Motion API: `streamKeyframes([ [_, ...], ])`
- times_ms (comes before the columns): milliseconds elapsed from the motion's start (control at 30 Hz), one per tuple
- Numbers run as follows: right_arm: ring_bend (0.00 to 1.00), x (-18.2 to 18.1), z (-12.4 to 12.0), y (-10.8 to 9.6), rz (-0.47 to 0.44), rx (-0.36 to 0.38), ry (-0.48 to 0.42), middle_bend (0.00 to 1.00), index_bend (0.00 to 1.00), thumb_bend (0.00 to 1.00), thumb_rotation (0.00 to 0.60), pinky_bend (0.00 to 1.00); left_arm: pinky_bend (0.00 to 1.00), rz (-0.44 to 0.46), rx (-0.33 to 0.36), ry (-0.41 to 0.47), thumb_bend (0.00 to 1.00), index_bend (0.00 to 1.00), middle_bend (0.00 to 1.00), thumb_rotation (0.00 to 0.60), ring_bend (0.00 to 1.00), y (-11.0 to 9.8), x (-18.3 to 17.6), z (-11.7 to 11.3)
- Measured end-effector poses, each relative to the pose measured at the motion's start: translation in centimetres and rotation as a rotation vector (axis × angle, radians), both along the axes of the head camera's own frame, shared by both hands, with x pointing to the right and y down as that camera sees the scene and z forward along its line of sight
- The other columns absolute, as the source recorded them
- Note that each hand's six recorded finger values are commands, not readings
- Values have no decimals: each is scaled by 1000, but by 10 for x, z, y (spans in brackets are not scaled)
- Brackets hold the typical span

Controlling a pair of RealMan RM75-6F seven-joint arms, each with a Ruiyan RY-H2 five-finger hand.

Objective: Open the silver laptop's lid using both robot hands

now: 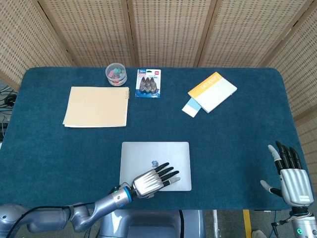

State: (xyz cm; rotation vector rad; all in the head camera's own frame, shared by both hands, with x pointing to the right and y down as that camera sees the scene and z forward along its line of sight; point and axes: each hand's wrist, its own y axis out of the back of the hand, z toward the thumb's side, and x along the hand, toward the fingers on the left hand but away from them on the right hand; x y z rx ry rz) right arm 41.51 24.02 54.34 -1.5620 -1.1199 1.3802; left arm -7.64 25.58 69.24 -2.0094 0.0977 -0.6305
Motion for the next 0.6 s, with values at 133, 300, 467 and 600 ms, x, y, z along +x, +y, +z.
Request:
streamKeyframes([
  [133,0,1,-1,0,3,2,-6,0,0,0,600,0,0,-6,15,-9,37,0,0,600,0,-2,0,2],
  [300,0,1,-2,0,2,2,-9,0,0,0,600,0,0,-12,33,-20,60,0,0,600,0,-6,0,3],
  [467,0,1,-2,0,1,1,-8,0,0,0,600,0,0,-23,36,-31,166,0,0,600,0,-9,-1,3],
  [600,0,1,-2,0,2,1,-10,0,0,0,600,0,0,-22,41,-34,379,0,0,600,0,-10,-2,3],
])
